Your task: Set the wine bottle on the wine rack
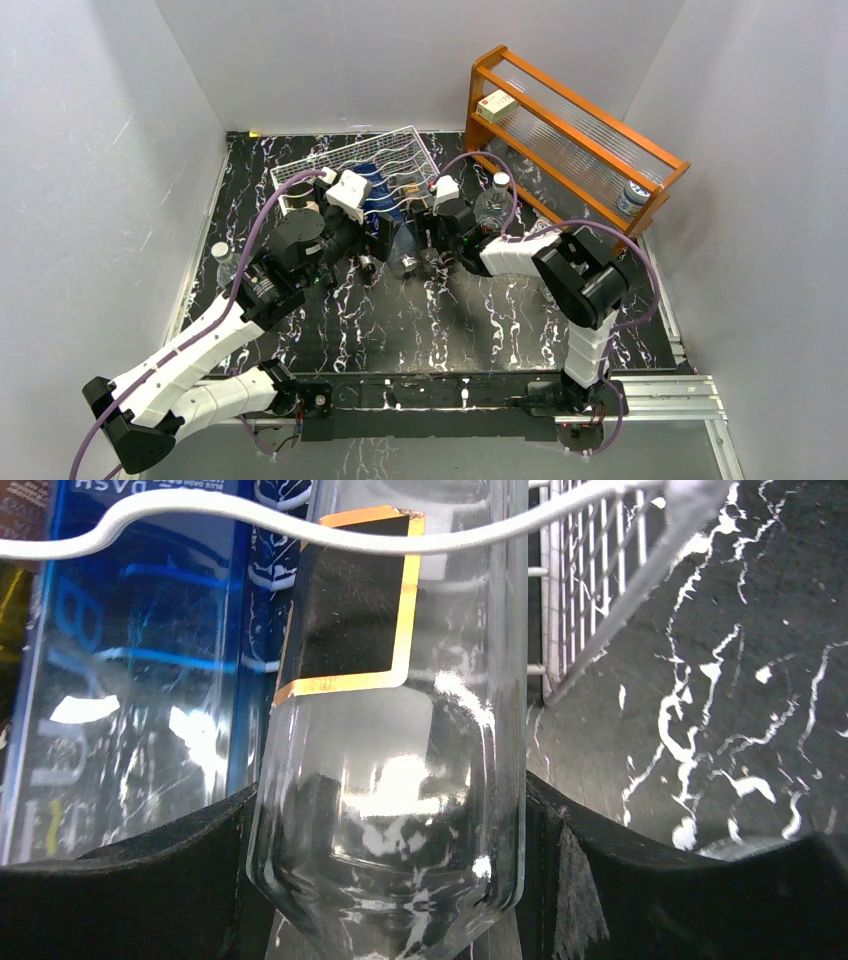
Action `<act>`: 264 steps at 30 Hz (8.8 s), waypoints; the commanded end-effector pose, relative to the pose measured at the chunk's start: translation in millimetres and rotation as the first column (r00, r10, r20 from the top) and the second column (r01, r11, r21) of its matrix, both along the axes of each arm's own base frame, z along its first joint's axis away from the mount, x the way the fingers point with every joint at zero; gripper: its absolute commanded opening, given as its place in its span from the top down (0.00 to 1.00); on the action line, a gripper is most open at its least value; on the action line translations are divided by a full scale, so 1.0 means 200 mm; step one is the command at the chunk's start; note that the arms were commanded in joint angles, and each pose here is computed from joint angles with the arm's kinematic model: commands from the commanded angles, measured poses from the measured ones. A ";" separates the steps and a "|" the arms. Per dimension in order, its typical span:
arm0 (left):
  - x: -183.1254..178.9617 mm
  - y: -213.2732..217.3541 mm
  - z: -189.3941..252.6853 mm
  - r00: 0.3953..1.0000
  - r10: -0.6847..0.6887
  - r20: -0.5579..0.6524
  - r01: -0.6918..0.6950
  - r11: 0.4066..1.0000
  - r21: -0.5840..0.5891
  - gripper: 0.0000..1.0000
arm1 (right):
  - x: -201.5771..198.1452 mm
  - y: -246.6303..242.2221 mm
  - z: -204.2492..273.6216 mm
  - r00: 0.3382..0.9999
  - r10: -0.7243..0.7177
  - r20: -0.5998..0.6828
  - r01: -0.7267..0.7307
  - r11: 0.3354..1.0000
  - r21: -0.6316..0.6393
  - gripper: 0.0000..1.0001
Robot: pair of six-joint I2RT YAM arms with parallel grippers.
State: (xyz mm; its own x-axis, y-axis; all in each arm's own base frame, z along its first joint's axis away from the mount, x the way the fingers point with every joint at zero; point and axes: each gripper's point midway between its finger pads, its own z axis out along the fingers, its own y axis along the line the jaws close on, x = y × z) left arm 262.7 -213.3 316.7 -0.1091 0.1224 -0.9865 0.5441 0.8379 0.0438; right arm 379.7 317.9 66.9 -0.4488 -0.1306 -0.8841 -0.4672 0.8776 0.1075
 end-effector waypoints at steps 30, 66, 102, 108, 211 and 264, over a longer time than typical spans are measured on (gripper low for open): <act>-0.02 0.03 0.09 0.999 -0.003 0.032 0.003 1.000 -0.007 0.02 | 0.42 0.22 0.42 0.949 -0.119 0.293 0.078 0.986 0.148 0.40; -0.03 0.04 0.09 0.999 -0.002 0.040 0.002 1.000 -0.009 0.02 | 0.27 0.11 0.64 0.955 -0.092 0.282 0.052 0.988 0.145 0.07; -0.05 0.05 0.04 1.000 0.006 0.013 -0.005 1.000 -0.024 0.02 | -0.35 -0.25 0.22 0.989 0.026 -0.143 -0.044 0.991 -0.123 0.59; -0.04 0.05 0.03 1.000 0.007 0.010 -0.007 1.000 -0.021 0.02 | -0.27 -0.21 0.15 0.989 0.008 -0.147 -0.031 0.987 -0.158 0.65; -0.13 0.05 -0.29 0.992 -0.018 -0.122 0.011 0.998 -0.057 0.02 | 0.12 -0.61 0.89 0.966 -0.253 0.050 0.256 0.964 -0.075 0.94; -0.05 0.01 -0.34 0.990 0.014 -0.140 -0.012 1.000 0.013 0.02 | -0.96 -0.62 -0.13 0.784 -0.216 -0.583 0.079 0.965 -0.251 0.92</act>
State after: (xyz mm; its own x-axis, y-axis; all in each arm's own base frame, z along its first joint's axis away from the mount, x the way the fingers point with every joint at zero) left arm 248.8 -211.2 229.0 -0.2870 0.1606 -0.9444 0.5455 0.8378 -0.0234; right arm 176.9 183.5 42.5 -0.9191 -0.1992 -0.3399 -0.2477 0.9631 0.1052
